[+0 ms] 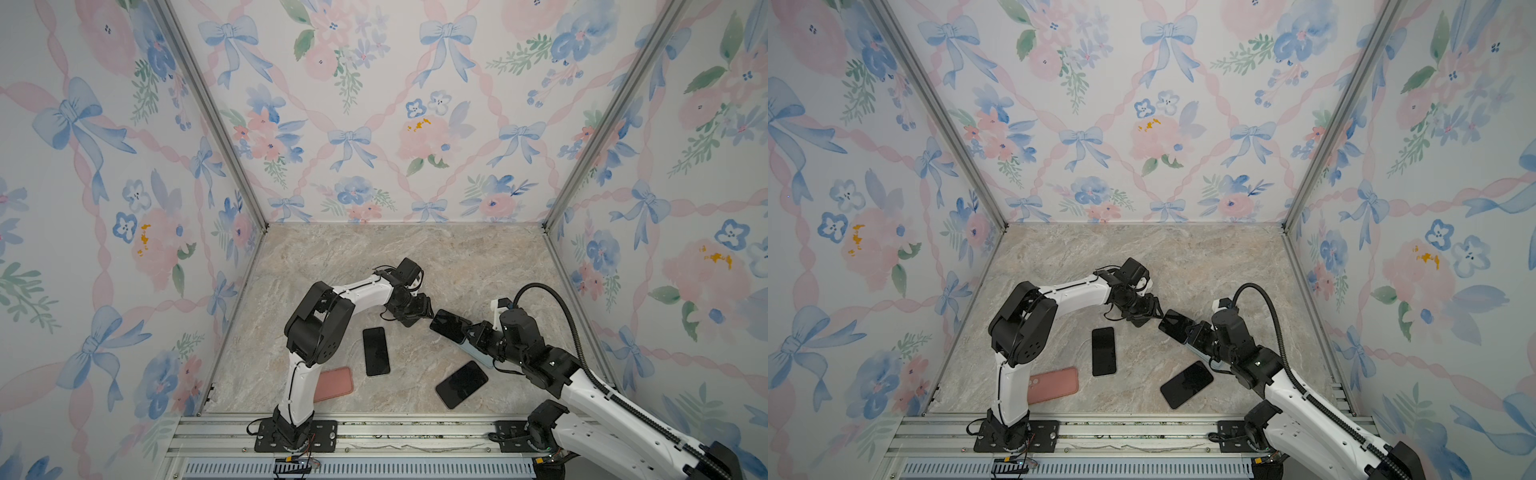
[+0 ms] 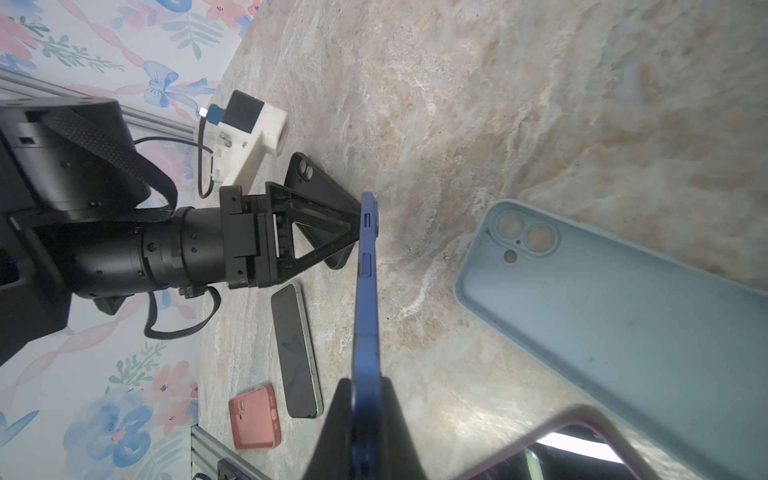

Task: Put the phone into the phone case
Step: 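Lift the black case with the left gripper toward the blue-framed phone, then tilt the black case with the left gripper while the right brings the phone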

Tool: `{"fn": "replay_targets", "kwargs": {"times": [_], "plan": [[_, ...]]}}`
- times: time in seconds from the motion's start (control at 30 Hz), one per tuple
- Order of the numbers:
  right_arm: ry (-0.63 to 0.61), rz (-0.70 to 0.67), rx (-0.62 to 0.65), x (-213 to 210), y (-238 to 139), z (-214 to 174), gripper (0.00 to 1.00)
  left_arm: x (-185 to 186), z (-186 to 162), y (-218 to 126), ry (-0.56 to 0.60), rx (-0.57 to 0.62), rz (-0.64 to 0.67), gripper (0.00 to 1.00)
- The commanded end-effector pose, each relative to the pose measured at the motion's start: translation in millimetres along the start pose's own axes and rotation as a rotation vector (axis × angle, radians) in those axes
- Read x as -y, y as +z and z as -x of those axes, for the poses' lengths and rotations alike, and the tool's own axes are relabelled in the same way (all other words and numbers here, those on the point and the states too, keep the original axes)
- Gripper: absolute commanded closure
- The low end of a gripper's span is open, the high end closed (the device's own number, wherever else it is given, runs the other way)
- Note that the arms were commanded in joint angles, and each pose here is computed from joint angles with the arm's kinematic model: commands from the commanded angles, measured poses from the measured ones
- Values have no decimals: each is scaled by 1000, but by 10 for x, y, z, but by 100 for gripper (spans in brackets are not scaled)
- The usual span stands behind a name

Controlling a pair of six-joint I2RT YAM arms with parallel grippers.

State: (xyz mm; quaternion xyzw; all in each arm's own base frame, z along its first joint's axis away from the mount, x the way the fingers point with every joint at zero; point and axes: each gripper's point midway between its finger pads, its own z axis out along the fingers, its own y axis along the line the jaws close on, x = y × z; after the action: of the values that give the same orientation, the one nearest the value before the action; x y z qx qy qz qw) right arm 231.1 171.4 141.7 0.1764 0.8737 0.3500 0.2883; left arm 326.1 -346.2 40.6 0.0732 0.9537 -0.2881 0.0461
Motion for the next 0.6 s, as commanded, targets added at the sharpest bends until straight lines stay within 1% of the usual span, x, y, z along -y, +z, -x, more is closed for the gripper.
{"fn": "replay_targets", "kwargs": {"times": [0.0,0.1,0.23,0.43,0.57], "plan": [[-21,61,60,-242,-126,189,100,103,49,-88,5,18,-24,35],[-26,64,62,-256,-130,197,100,160,63,-317,9,58,-39,33],[-29,68,54,-266,-92,189,100,25,-27,-551,-9,101,-7,30],[-40,83,33,-339,-29,182,100,-216,-230,-556,-46,85,41,30],[-41,89,24,-377,-1,179,100,-295,-255,-494,-50,71,54,29]]}}
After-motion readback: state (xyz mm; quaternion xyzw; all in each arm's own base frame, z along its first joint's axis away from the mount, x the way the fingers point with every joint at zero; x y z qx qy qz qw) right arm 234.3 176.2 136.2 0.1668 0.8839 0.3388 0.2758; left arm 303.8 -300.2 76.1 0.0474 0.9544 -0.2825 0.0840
